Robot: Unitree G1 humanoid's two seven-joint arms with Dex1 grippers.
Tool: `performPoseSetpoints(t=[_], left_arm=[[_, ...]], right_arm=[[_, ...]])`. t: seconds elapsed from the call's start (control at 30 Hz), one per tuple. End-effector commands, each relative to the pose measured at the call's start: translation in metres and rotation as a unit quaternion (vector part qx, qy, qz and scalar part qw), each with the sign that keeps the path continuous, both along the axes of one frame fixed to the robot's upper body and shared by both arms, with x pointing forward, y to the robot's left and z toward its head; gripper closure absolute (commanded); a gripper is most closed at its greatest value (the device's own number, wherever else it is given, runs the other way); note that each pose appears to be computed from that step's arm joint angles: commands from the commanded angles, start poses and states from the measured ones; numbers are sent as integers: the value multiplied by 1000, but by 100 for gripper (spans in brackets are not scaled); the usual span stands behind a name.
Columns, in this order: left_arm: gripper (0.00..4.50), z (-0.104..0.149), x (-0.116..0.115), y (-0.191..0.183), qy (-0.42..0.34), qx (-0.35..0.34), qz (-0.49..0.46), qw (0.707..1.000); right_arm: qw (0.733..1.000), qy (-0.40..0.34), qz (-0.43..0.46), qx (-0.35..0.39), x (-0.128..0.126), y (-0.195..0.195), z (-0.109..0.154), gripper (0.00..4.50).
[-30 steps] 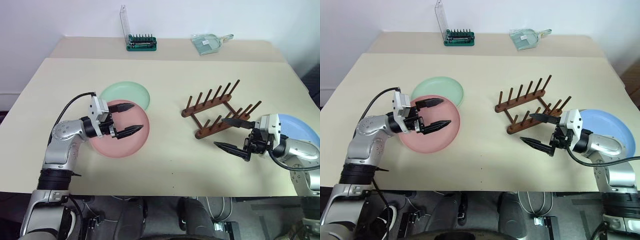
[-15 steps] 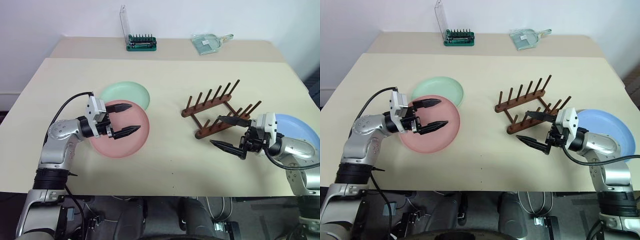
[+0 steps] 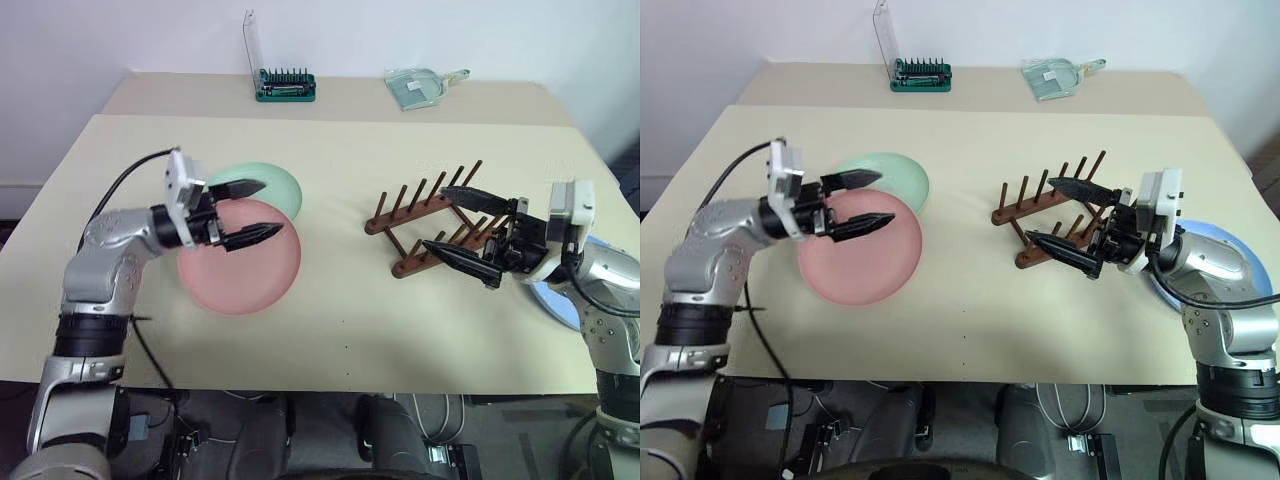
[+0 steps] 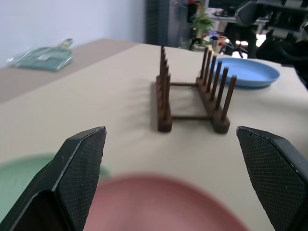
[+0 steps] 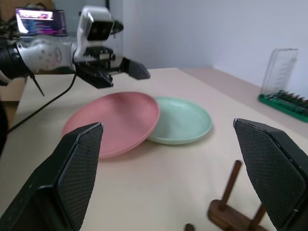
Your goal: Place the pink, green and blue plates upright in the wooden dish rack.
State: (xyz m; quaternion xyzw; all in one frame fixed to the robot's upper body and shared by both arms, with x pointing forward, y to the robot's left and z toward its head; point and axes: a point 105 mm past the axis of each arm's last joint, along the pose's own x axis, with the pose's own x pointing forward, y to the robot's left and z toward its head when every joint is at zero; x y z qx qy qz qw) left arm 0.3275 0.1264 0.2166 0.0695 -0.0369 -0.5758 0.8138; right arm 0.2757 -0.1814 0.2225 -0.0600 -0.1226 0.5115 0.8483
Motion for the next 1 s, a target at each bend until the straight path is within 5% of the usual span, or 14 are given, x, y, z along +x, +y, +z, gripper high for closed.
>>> performPoseSetpoints(t=[0.03, 0.57, 1.0], left_arm=[[0, -5, -9, -37, 35, 14, -38, 999], [0, -65, -17, -159, 96, 140, -44, 984], [0, -100, 1, -191, 80, 181, 23, 980]], right_arm=[[999, -30, -34, 3, -3, -15, 14, 7], [986, 6, -156, -58, -43, -81, -10, 7], [982, 3, -178, -56, -52, -79, -17, 7]])
